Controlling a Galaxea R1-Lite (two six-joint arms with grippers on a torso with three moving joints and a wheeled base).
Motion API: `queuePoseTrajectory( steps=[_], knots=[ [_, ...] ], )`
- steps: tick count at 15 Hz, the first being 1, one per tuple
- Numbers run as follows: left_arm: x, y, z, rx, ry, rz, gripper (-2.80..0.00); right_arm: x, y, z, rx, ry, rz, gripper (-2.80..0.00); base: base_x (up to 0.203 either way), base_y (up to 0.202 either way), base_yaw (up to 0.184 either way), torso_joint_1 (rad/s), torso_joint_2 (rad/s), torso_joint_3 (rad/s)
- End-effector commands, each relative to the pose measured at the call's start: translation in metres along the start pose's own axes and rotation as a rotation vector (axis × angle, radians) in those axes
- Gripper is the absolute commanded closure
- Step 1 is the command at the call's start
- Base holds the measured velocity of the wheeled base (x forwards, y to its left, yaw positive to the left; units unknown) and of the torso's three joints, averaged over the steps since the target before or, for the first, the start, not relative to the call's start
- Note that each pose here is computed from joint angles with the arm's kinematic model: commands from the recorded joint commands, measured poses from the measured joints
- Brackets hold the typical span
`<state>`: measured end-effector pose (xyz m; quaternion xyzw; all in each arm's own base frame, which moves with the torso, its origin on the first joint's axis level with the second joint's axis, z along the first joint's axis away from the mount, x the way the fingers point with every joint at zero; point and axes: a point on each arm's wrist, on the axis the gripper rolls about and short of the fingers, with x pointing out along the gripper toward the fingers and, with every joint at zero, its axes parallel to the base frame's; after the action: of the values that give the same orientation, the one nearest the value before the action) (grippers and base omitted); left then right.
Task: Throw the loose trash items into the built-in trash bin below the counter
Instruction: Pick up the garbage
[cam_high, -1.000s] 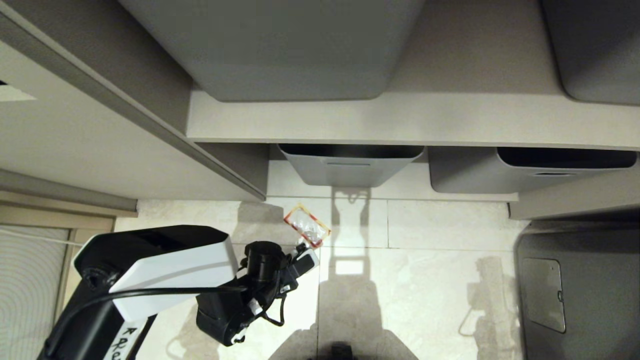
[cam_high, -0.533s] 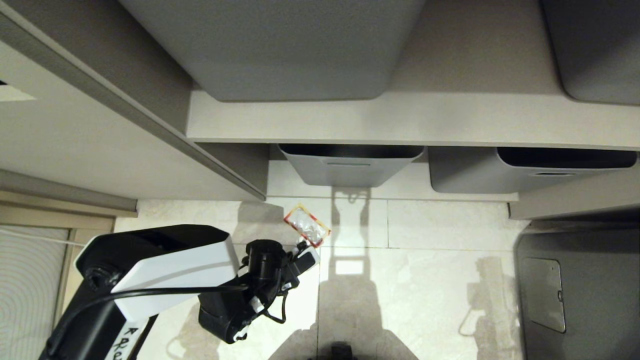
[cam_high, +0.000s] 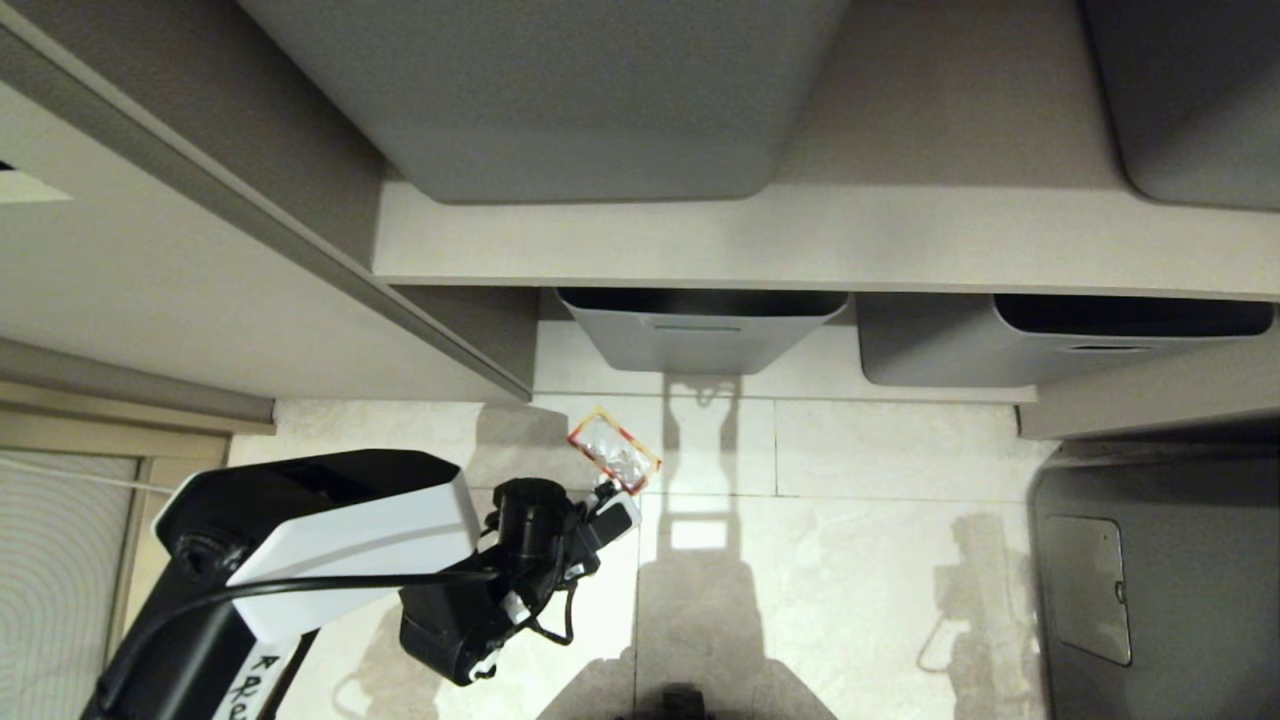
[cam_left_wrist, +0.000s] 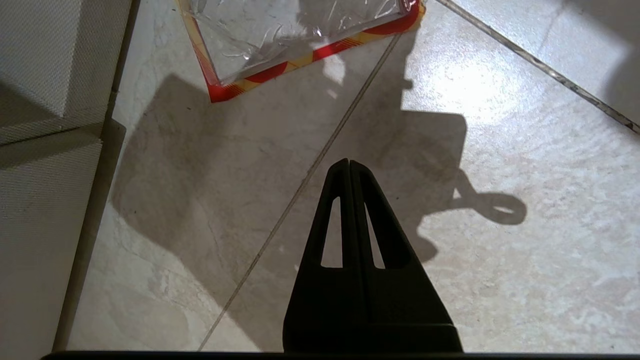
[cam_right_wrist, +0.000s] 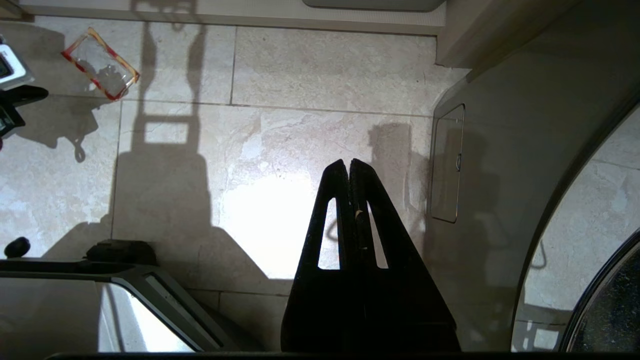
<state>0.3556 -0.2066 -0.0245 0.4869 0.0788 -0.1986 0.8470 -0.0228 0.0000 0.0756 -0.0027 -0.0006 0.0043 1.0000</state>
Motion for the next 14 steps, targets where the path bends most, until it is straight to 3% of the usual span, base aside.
queuePoseTrajectory(
  steps=[1, 2, 14],
  knots=[
    [0.003, 0.0, 0.001, 0.007, -0.006, 0.01, 0.0, 0.0, 0.0, 0.0, -0.001, -0.001, 0.001, 0.0, 0.0, 0.0, 0.0, 0.0, 0.0, 0.0],
    [0.003, -0.001, 0.001, 0.009, -0.006, 0.009, -2.8, 0.0, 0.0, 0.0, -0.001, -0.002, 0.001, 0.0, 0.0, 0.0, 0.0, 0.0, 0.0, 0.0],
    [0.021, -0.015, 0.011, 0.006, -0.042, 0.017, -2.8, 0.0, 0.0, 0.0, -0.001, -0.002, 0.001, 0.0, 0.0, 0.0, 0.0, 0.0, 0.0, 0.0]
  ],
)
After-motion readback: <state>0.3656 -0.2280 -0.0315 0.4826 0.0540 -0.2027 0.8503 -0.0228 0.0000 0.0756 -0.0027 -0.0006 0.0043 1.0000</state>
